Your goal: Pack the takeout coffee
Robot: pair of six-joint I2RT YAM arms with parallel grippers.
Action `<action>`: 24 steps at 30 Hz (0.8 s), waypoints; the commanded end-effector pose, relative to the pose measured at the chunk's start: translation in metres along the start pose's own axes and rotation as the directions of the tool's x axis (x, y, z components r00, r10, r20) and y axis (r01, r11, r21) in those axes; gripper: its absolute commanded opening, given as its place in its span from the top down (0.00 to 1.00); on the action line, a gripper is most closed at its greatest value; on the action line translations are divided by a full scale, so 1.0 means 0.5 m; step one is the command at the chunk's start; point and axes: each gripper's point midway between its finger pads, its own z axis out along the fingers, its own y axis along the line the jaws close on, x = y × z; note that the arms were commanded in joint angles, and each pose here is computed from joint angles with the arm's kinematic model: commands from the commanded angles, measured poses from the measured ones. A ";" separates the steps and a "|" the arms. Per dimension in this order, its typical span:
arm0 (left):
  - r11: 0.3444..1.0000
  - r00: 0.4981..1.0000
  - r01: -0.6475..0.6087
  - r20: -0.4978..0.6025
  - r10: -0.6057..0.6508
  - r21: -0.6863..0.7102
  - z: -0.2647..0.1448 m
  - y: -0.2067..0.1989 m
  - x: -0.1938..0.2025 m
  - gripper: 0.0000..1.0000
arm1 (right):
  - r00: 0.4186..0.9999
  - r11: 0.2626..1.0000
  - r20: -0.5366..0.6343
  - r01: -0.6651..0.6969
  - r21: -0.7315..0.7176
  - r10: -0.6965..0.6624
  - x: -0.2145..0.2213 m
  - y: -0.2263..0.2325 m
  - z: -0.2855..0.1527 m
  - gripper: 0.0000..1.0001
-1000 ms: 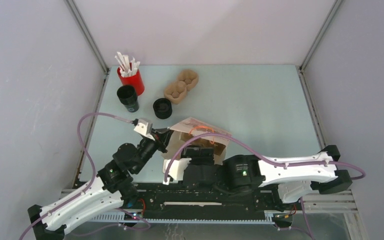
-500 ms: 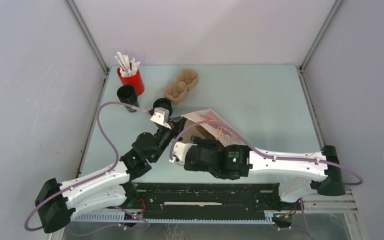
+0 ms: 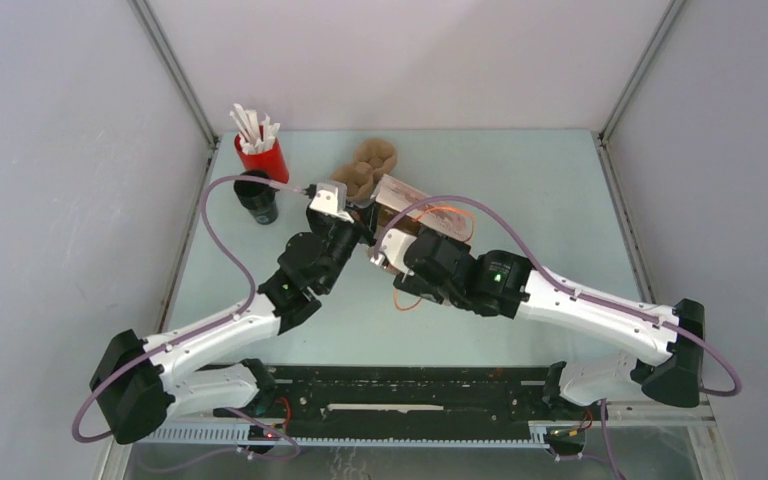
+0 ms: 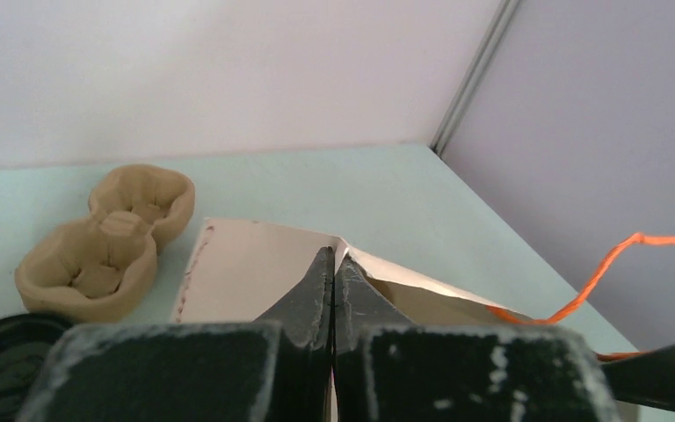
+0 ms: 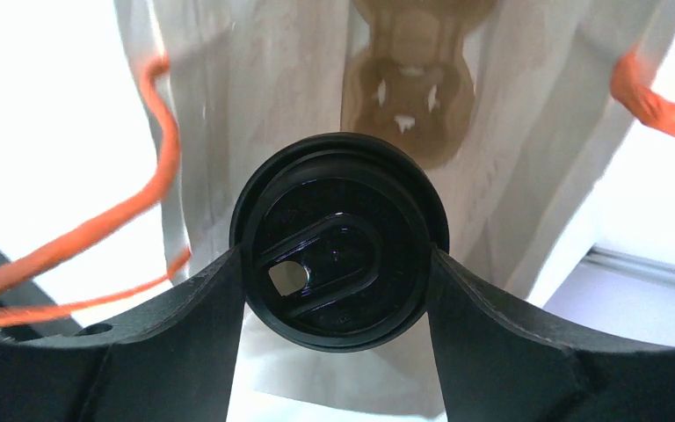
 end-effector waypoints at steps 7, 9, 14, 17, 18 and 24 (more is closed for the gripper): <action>0.995 0.999 0.030 -0.021 -0.029 0.097 0.016 -0.022 0.018 1.00 | 0.991 0.994 0.090 0.099 0.054 -0.103 -0.031 -0.063 0.037 0.53; 0.990 0.997 0.066 -0.051 -0.060 0.122 0.000 -0.027 0.040 1.00 | 0.988 0.992 0.099 0.116 0.042 -0.120 -0.036 -0.059 0.040 0.53; 0.974 0.981 0.145 -0.152 -0.120 0.173 -0.051 -0.046 0.090 1.00 | 0.975 0.983 0.130 0.183 0.001 -0.181 -0.017 -0.032 0.034 0.53; 0.976 0.979 0.134 -0.178 -0.103 0.170 -0.079 -0.039 0.110 1.00 | 0.962 0.973 0.164 0.226 -0.039 -0.217 -0.018 -0.025 0.029 0.54; 0.977 0.978 0.135 -0.184 -0.103 0.166 -0.086 -0.036 0.115 1.00 | 0.958 0.970 0.172 0.239 -0.044 -0.228 -0.019 -0.025 0.029 0.55; 0.979 0.974 0.130 -0.206 -0.096 0.159 -0.112 -0.022 0.140 1.00 | 0.932 0.934 0.170 0.340 -0.112 -0.319 0.002 0.000 0.025 0.58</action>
